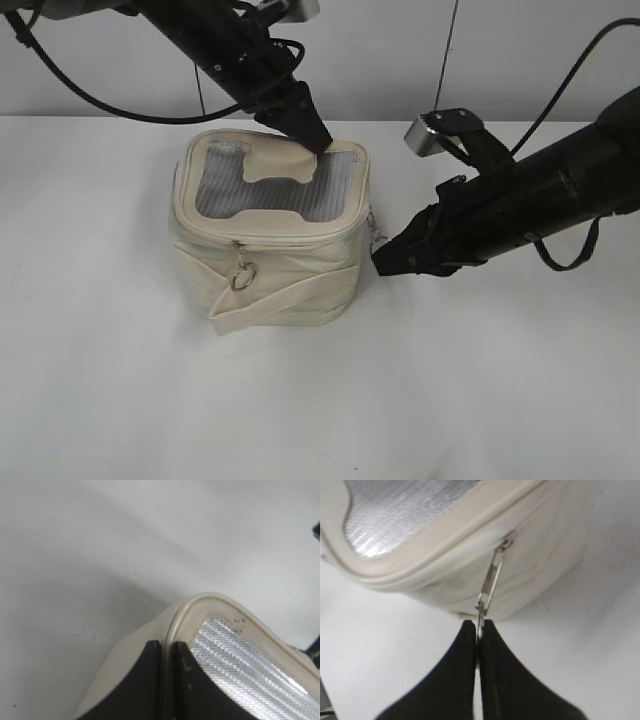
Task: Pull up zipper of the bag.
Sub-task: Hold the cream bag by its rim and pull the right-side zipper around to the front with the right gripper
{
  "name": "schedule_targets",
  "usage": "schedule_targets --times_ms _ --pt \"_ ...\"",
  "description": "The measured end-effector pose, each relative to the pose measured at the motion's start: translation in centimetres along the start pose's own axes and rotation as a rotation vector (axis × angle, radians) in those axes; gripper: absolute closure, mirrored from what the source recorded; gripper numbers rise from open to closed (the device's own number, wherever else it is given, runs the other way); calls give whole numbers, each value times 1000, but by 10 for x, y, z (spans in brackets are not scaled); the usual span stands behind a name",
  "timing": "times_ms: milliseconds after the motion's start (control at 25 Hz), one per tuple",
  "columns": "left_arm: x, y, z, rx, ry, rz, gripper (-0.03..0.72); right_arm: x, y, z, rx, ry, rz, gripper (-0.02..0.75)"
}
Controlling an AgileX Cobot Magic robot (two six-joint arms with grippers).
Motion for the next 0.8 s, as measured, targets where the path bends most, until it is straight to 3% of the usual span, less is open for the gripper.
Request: schedule_targets --times_ms 240,440,560,800 --pt "-3 -3 0 -24 151 -12 655 -6 -20 58 -77 5 0 729" --pt "-5 -7 -2 -47 215 -15 655 -24 -42 97 2 -19 -49 729" --pt "-5 -8 -2 -55 233 -15 655 -36 -55 107 42 -36 -75 729" --pt "-5 -8 -1 -61 248 -16 655 -47 -76 108 37 -93 -77 729"
Point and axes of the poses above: a point on each arm's last joint axis where the gripper is mounted, y pointing back along that axis away from the gripper, z along the wrist's bending axis when the last joint is at zero, x = y × z, the point moved 6 cm from there along -y, pointing out along that axis toward the gripper, and after that the axes turned 9 degrees about y, right-handed, at the moved point
